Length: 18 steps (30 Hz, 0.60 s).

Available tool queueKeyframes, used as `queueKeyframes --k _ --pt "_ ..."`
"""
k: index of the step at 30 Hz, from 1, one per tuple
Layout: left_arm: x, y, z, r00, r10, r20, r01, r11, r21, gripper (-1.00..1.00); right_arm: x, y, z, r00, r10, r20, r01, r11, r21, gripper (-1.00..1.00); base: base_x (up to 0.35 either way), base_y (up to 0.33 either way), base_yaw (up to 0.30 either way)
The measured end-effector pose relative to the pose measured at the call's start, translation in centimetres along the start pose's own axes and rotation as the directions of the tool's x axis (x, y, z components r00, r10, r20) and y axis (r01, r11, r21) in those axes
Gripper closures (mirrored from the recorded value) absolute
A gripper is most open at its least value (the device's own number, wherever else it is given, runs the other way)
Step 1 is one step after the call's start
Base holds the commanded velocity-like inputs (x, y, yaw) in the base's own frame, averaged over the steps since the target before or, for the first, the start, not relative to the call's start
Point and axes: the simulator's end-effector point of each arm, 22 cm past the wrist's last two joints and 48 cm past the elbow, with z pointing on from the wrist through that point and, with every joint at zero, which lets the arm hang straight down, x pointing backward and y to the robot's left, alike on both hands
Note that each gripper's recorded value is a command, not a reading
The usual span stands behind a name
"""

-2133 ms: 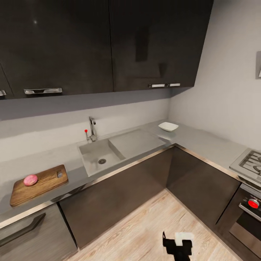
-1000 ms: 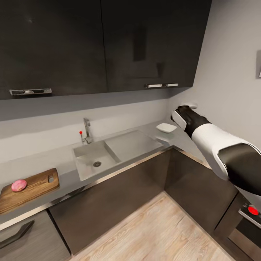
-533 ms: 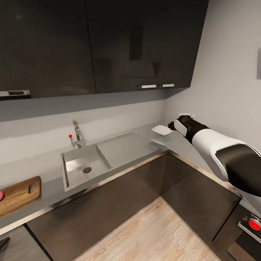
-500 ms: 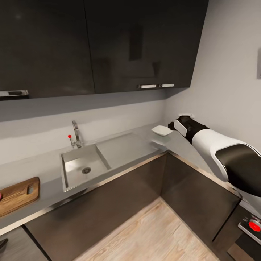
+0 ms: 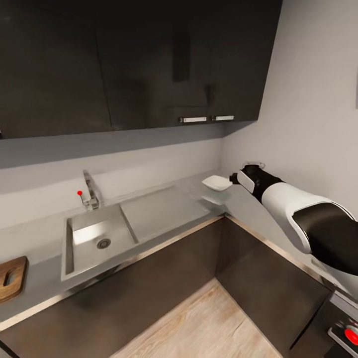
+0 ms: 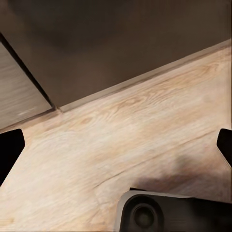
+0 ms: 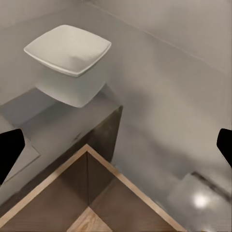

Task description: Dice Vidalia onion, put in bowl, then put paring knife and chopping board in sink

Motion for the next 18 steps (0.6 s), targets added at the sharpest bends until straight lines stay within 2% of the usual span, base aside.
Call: queueKeyframes --k 18 --pt "0.0 0.0 0.0 1.0 0.0 0.0 0.0 1.0 0.0 -1.0 1.2 0.1 0.3 1.0 -0.005 -0.016 0.005 1.0 0.0 -1.0 0.292 -0.016 0.0"
